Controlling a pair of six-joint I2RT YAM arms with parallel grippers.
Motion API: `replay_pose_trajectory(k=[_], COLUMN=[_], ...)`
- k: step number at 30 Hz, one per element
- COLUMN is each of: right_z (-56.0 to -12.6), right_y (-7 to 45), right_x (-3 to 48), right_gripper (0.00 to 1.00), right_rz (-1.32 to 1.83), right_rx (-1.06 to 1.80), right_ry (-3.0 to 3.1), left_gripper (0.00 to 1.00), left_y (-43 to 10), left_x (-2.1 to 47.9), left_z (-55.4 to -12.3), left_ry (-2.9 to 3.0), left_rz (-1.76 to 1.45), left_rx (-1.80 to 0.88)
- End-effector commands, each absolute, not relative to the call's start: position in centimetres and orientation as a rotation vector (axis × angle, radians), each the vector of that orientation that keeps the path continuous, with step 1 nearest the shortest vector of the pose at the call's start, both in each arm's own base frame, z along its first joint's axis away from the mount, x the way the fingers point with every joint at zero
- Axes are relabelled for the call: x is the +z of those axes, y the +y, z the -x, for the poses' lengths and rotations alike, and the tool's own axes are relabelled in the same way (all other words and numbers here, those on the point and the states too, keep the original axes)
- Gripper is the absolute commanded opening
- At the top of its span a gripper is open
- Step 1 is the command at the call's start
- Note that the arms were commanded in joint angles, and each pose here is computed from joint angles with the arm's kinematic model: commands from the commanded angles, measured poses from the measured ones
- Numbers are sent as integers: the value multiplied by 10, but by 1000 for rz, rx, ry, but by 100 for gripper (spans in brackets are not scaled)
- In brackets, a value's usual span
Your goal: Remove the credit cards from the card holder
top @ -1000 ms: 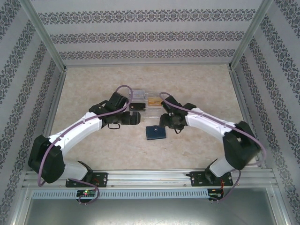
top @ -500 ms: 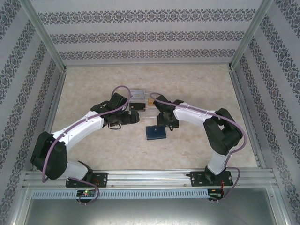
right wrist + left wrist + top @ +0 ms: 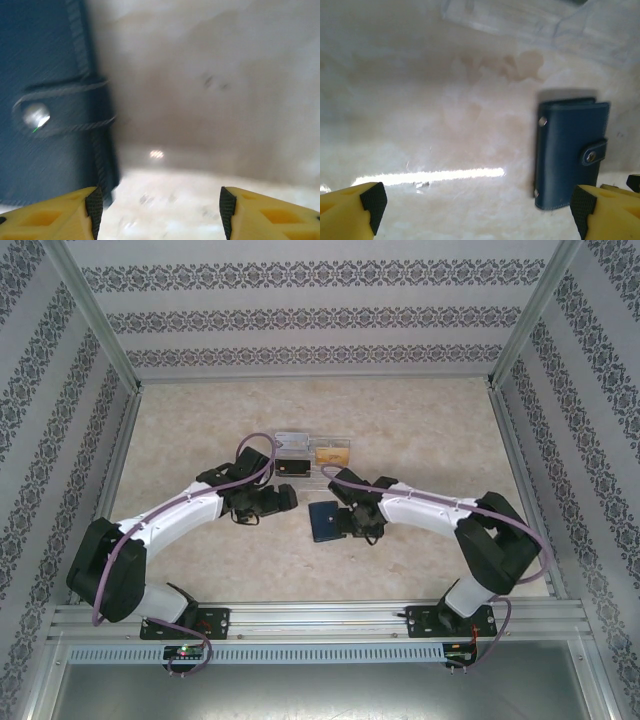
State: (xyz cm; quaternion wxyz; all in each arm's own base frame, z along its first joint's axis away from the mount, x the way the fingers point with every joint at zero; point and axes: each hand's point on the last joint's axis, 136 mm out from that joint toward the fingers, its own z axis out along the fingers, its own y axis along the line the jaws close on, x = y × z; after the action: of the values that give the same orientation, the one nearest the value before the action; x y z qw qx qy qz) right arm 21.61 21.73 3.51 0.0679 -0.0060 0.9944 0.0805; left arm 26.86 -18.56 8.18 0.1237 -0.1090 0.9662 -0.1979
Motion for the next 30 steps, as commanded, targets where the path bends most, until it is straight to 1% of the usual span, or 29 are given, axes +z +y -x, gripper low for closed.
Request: replay_pose_trajectory(k=[1, 3, 7, 10, 12, 16, 19, 25, 30], right_z=[-216, -222, -235, -247, -255, -265, -265, -259, -256], right_y=[221, 220, 230, 237, 240, 241, 237, 228, 227], right_x=[53, 60, 63, 60, 55, 43, 32, 18, 11], right_gripper=[65, 64, 60, 54, 47, 41, 37, 33, 33], right_rz=[-42, -52, -60, -66, -73, -74, -109, -125, -115], right_rx=[332, 361, 454, 469, 476, 458, 434, 413, 410], right_ry=[2950, 2910, 2891, 2885, 2895, 2919, 2973, 3024, 3048], left_gripper=[93, 92, 88, 86, 83, 76, 71, 64, 57], left_y=[-201, -209, -219, -228, -234, -246, -252, -269, -283], left_x=[87, 87, 86, 88, 88, 84, 78, 71, 60], left_z=[-261, -258, -259, -262, -264, -267, -268, -271, -268], left_ry=[2802, 2797, 2784, 2779, 2773, 2772, 2780, 2790, 2832], left_rz=[369, 363, 339, 304, 290, 287, 291, 265, 211], left_rx=[-762, -826, -903, -954, -979, -1023, -1040, -1092, -1080])
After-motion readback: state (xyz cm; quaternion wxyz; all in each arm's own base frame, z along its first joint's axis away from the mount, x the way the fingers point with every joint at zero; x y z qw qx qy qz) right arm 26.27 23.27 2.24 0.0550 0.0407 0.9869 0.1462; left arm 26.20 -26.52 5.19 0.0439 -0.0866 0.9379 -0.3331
